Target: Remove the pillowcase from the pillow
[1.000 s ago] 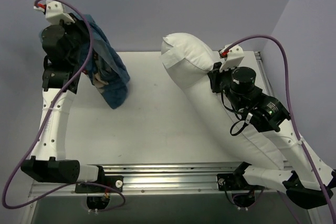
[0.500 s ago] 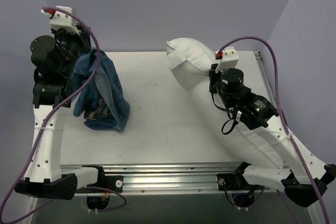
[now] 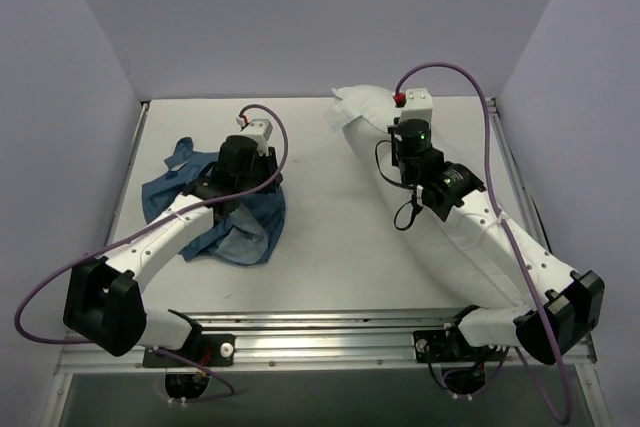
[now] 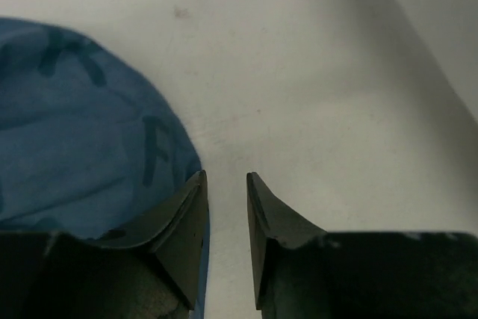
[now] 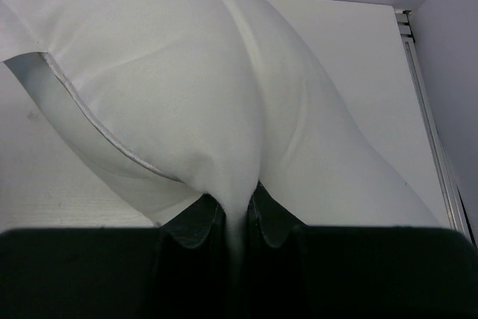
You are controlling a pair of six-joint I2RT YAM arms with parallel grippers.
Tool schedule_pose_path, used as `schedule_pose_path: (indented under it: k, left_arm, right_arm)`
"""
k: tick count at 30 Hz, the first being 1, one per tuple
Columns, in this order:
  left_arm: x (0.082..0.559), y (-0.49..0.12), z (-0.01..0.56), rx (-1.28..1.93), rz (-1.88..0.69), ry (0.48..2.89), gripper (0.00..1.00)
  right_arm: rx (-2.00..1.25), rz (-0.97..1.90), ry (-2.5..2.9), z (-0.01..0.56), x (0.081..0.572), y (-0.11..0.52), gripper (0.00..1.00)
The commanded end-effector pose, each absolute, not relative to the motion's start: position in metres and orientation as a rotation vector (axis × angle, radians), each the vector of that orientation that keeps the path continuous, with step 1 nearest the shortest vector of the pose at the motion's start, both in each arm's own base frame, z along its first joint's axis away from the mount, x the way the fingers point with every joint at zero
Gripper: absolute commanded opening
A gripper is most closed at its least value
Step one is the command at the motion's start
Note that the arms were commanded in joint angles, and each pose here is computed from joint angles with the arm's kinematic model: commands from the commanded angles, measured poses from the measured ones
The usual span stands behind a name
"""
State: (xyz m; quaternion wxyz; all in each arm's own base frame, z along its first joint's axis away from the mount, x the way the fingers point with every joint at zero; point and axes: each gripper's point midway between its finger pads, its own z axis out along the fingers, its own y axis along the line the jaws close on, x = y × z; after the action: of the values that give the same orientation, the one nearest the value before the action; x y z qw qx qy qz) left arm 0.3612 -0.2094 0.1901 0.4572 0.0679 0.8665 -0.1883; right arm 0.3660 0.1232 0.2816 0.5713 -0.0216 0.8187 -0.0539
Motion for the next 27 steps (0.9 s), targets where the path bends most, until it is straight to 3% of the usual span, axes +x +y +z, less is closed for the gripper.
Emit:
schedule_pose_path:
  k: [1,7,10,13,16,19,20,21,23,27]
  left_arm:
    - [0.365,-0.182,0.246,-0.062,-0.434,2.000,0.41]
    - [0.336,-0.116,0.274,-0.188,-0.228,2.002,0.66]
    - [0.325,-0.090,0.283,-0.233,-0.194,1.986,0.86]
    - [0.313,-0.067,0.277,-0.267,-0.152,1.993,0.96]
    - [0.300,-0.054,0.271,-0.293,-0.151,2.010,0.94]
    - [0.286,-0.046,0.275,-0.305,-0.149,2.009,0.94]
    - [0.283,-0.043,0.278,-0.304,-0.138,2.003,0.94]
    - [0.276,-0.038,0.281,-0.312,-0.123,1.998,0.94]
    - [0.268,-0.033,0.296,-0.308,-0.115,1.964,0.94]
    - [0.253,-0.023,0.319,-0.310,-0.089,1.923,0.94]
  right_arm:
    - [0.071,-0.116,1.760,0.313,0.396,0.121,0.00]
    - [0.089,-0.098,1.816,0.263,0.442,0.137,0.00]
    - [0.029,0.006,1.857,0.237,0.467,0.170,0.00]
    - [-0.046,0.099,1.922,0.211,0.486,0.202,0.00]
    - [-0.087,0.133,1.983,0.196,0.497,0.221,0.06]
    - [-0.105,0.179,1.980,0.209,0.498,0.231,0.37]
    - [-0.110,0.198,1.972,0.215,0.495,0.232,0.55]
    - [-0.105,0.216,1.949,0.230,0.491,0.231,0.63]
    - [-0.098,0.212,1.942,0.244,0.483,0.225,0.79]
    - [-0.039,0.176,1.871,0.299,0.455,0.196,0.93]
